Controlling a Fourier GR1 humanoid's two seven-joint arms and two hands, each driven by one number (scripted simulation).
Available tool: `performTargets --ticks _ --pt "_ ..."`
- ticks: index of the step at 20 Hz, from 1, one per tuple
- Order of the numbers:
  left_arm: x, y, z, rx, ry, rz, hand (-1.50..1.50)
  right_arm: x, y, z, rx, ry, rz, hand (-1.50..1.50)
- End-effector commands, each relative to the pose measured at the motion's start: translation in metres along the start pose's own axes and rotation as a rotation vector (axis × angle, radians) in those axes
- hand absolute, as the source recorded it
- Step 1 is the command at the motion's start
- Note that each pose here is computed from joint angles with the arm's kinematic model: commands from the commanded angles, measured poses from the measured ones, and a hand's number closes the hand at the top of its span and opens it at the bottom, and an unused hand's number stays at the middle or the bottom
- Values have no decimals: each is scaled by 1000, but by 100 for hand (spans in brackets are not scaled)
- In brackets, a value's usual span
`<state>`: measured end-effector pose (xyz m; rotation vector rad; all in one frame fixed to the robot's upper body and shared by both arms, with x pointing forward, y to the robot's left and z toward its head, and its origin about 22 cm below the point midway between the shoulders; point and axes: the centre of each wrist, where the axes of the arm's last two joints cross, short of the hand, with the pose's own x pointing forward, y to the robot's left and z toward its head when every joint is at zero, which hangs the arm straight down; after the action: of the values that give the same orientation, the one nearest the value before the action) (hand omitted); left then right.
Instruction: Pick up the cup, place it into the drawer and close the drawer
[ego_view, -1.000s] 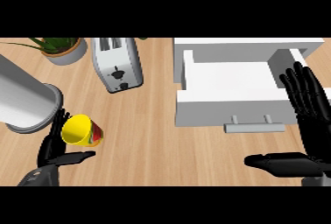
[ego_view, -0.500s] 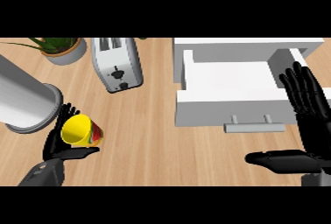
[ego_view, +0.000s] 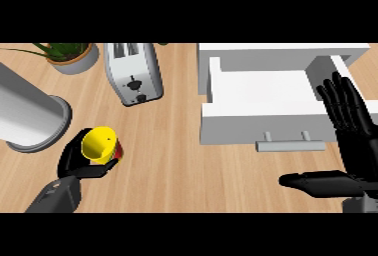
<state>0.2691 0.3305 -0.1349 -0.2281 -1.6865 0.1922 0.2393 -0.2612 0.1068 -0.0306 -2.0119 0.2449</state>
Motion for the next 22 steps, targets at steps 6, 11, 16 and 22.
performTargets --ticks 6,11,16,22 --pt "-8 -9 4 12 -199 174 150 1 -28 -7 -2 7 32 -150" --pt "6 -8 -16 111 -314 88 150 4 -1 0 7 3 12 -150" --pt "-1 -33 -24 42 -344 98 150 5 -4 -13 -17 4 26 -150" --pt "25 -41 -56 -54 -421 100 150 16 -6 7 -13 5 27 -150"
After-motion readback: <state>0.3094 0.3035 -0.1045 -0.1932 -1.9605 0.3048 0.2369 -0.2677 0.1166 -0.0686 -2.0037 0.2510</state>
